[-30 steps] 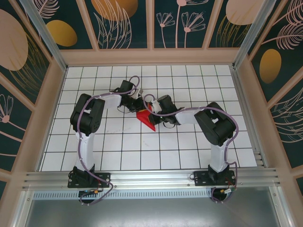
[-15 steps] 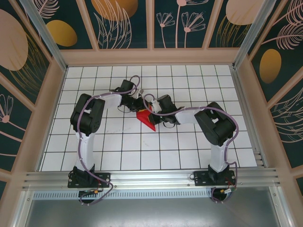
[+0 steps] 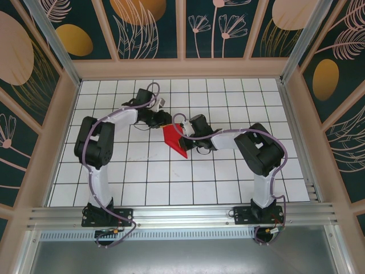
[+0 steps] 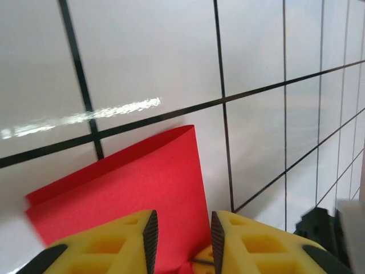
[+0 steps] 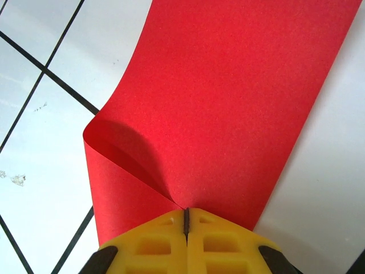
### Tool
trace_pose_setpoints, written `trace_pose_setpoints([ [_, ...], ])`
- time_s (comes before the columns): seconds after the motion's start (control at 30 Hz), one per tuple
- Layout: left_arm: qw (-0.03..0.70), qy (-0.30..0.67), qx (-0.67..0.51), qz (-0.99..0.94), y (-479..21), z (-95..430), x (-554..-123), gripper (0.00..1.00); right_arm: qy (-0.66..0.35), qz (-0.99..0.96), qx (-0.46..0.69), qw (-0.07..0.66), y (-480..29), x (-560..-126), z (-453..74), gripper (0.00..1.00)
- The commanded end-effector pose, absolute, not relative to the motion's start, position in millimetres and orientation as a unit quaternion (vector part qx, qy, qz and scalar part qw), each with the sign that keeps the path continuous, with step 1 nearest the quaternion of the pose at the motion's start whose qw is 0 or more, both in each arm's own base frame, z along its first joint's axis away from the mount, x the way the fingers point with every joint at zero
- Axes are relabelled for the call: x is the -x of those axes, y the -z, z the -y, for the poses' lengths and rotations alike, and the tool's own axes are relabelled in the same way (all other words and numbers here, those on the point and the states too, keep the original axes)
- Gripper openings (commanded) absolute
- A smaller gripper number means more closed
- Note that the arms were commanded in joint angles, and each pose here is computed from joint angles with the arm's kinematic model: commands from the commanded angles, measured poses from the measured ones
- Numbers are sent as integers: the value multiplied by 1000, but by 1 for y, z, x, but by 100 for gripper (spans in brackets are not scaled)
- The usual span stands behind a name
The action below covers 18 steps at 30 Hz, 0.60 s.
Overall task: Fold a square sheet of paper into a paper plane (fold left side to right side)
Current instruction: Third fold the triangle at the center of the table.
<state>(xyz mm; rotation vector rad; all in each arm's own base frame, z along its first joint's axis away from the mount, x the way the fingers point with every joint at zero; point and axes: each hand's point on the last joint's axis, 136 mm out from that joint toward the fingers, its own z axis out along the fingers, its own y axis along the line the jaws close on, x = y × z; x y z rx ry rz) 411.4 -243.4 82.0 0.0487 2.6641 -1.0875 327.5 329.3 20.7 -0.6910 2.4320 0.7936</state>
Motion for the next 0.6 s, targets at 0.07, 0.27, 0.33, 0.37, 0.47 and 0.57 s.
trace_pose_setpoints([
  [0.07,118,423,-33,-898,-101,248,-373,26,-253,-915,244,199,11,-317,-309,0],
  [0.27,80,441,-40,-893,-80,263,-344,26,-256,-914,244,199,11,-319,-312,0],
  [0.33,74,443,-41,-893,-75,267,-342,26,-256,-914,244,198,11,-318,-312,0],
  [0.37,72,443,-41,-893,-73,269,-342,26,-255,-915,243,197,12,-318,-311,0],
  [0.47,66,443,-43,-893,-66,274,-341,26,-253,-915,244,196,13,-317,-310,0],
  [0.57,60,434,-39,-898,-55,274,-341,26,-253,-915,244,197,12,-318,-310,0],
])
